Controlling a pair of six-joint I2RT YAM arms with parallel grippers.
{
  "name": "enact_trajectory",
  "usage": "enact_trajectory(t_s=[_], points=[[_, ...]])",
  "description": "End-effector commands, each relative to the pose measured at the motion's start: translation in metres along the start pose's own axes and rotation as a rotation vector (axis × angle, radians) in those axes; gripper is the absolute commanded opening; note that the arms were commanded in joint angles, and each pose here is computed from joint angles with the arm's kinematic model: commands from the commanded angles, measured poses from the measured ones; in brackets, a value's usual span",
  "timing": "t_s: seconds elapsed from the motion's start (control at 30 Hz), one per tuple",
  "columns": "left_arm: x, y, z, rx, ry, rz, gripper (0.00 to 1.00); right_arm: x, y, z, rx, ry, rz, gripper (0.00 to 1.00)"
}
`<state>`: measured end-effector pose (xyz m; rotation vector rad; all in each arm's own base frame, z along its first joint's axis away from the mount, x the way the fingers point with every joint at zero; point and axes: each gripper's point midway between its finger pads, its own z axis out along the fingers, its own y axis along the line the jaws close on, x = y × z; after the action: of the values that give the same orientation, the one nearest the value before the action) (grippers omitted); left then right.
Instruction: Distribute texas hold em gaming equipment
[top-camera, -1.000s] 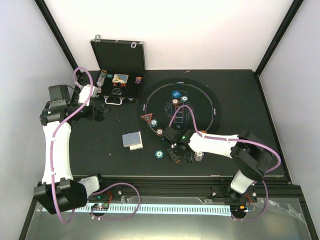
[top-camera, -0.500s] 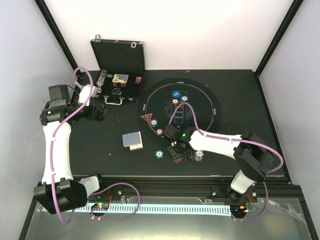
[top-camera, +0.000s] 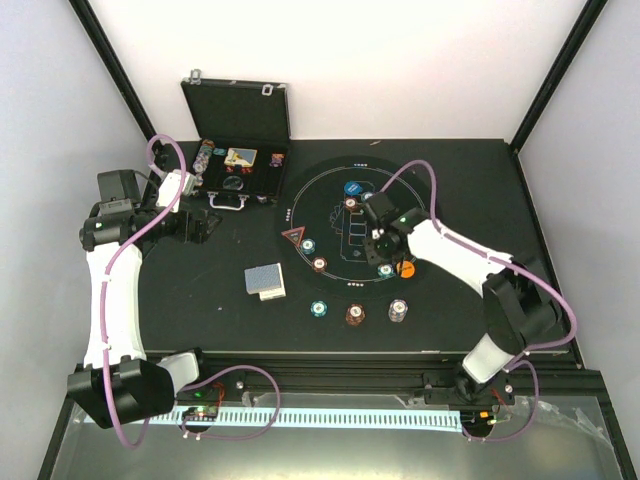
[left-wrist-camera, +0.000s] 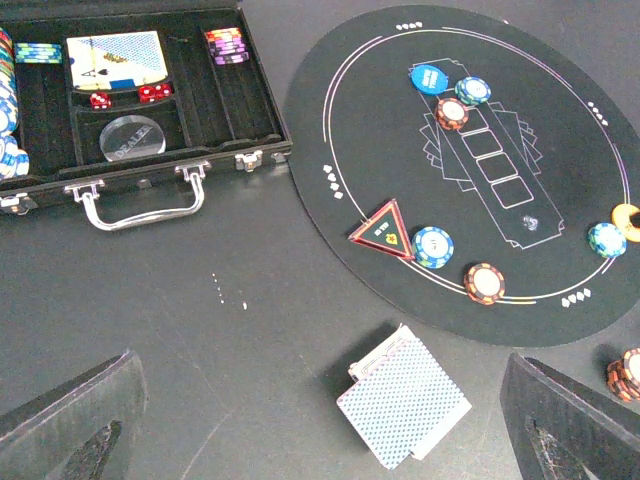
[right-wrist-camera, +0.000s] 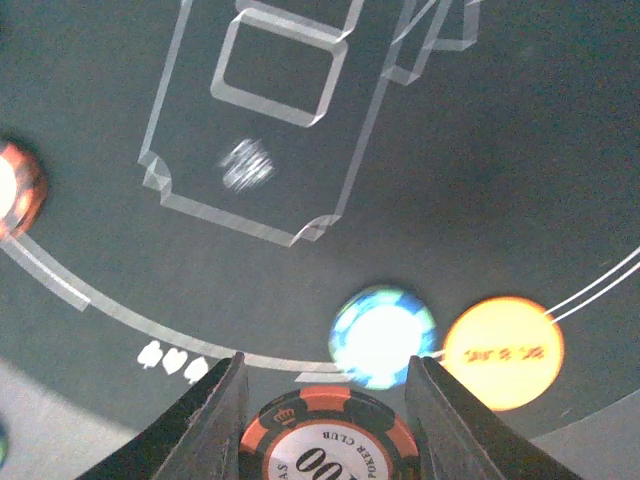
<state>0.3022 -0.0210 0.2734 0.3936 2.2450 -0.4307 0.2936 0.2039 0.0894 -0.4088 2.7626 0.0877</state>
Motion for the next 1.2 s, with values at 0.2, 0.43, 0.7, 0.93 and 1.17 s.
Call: enact_trajectory(t_s=[0.2, 0.43, 0.7, 0.93, 1.17], points=[[-0.011, -0.001, -0.011, -0.017, -0.023, 0.026, 0.99, -0.052, -0.062, 0.045, 0.107, 0.0, 0.136, 0.25], [-0.011, 0.0, -0.01, -0.021, -0.017, 0.025, 0.99, -0.05, -0.073, 0.077, 0.13, 0.051, 0.156, 0.25], [-0.011, 0.002, -0.009, -0.022, -0.017, 0.026, 0.99, -0.038, -0.081, 0.095, 0.15, 0.087, 0.169, 0.26], [-0.01, 0.002, -0.008, -0.021, -0.012, 0.024, 0.99, -0.039, -0.083, 0.092, 0.159, 0.085, 0.173, 0.51], [-0.01, 0.001, -0.008, -0.019, -0.015, 0.025, 0.99, -0.055, -0.087, 0.059, 0.177, 0.021, 0.191, 0.73]])
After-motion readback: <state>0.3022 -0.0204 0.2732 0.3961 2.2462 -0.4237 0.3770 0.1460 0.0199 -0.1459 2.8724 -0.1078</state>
